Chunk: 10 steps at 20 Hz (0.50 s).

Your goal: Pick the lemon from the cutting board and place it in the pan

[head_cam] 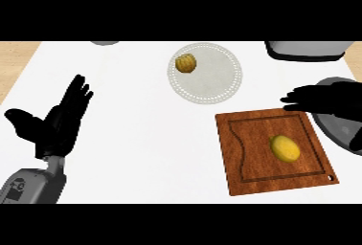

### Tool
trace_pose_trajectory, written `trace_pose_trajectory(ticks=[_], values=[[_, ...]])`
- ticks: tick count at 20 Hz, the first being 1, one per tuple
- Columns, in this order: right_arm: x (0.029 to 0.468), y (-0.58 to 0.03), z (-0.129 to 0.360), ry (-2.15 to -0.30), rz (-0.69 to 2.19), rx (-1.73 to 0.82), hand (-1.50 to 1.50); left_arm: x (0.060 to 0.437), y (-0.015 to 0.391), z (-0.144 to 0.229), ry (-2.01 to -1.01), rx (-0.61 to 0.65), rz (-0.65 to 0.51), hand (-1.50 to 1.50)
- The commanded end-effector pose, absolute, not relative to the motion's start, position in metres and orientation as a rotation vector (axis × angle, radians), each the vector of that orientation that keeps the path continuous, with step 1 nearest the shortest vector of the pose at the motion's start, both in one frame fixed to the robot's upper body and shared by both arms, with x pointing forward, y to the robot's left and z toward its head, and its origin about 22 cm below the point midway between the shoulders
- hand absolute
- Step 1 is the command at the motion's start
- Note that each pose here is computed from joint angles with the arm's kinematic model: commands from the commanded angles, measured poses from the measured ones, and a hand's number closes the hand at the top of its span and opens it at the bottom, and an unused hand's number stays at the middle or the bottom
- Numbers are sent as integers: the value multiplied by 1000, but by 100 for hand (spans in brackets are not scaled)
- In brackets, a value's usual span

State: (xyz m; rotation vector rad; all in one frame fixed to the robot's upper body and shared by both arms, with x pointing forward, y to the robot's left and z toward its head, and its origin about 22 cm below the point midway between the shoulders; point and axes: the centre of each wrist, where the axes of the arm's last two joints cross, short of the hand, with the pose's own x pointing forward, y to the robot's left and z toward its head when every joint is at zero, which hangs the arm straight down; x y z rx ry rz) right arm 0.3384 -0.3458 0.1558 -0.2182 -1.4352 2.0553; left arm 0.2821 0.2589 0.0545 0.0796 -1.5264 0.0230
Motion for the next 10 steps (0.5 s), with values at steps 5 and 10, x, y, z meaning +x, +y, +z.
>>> trace_pose_trajectory(ticks=[5,10], values=[[331,-350,174,-1339,2278,-232,-150,284,287,58,-1520,115,46,0],[304,-322,128,-1395,2293,-383,-150,292,285,64,-1528,124,48,0]])
